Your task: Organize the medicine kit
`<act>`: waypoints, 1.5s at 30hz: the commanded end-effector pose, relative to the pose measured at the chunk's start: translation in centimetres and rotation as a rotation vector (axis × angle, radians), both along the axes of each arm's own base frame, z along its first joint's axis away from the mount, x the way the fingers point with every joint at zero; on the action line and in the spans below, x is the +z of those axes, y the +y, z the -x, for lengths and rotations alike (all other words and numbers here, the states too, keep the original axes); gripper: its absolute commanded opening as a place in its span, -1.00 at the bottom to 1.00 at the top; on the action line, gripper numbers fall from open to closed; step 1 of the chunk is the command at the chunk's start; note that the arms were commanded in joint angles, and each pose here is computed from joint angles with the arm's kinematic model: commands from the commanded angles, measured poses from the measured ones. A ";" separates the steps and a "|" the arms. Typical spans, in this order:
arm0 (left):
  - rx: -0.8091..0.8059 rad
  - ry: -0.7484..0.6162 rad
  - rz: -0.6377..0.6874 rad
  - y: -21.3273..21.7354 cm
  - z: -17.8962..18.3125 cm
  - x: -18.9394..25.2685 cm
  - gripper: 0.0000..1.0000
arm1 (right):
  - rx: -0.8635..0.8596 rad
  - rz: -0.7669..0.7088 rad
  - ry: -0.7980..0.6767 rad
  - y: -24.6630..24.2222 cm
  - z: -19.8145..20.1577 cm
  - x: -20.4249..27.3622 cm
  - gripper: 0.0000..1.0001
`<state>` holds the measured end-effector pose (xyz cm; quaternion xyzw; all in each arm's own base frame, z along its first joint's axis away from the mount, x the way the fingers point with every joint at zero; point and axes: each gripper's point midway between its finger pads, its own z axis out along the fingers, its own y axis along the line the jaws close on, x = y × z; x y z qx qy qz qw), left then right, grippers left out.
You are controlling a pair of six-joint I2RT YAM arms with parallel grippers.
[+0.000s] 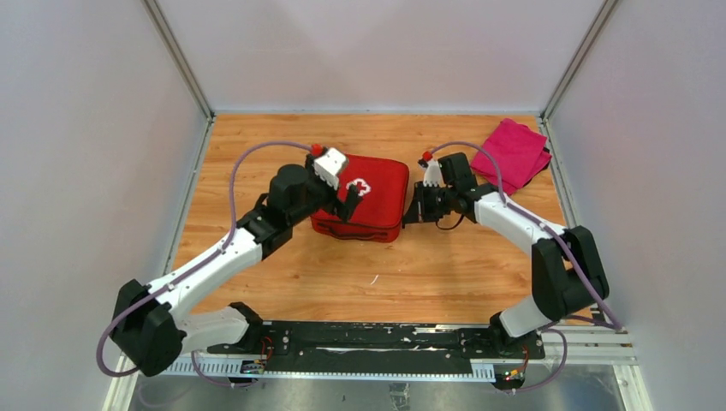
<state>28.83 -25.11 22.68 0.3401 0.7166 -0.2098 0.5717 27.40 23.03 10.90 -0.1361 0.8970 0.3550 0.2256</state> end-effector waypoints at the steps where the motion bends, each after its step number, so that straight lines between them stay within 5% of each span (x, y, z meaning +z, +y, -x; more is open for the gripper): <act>1: 0.404 0.133 0.141 5.2 -6.1 0.8 1.00 | -0.052 0.045 -0.088 -0.9 -5.1 1.6 -1.00; 7: 0.867 0.320 0.051 14.6 -8.6 -4.9 1.00 | -0.122 0.197 -0.112 -2.8 -7.9 -0.2 -1.00; 13: 0.684 0.426 0.249 11.6 -9.0 -7.4 0.97 | -0.097 0.181 -0.094 -2.4 -7.5 -0.5 -1.00; 23: 0.442 0.617 0.377 6.2 -8.4 -9.6 0.79 | -0.081 0.207 -0.093 -2.6 -7.8 -0.7 -1.00; 30: 0.387 0.667 0.389 5.3 -5.6 -10.2 0.76 | -0.044 0.244 -0.122 -2.3 -9.9 -0.2 -1.00; 39: 0.217 0.657 0.318 -1.0 2.7 -9.6 0.77 | 0.095 0.266 -0.187 -1.2 -13.5 0.6 -1.00; 45: 0.474 0.537 0.133 5.7 3.1 -8.4 0.83 | 0.177 0.304 -0.169 -2.1 -13.3 -0.9 -1.00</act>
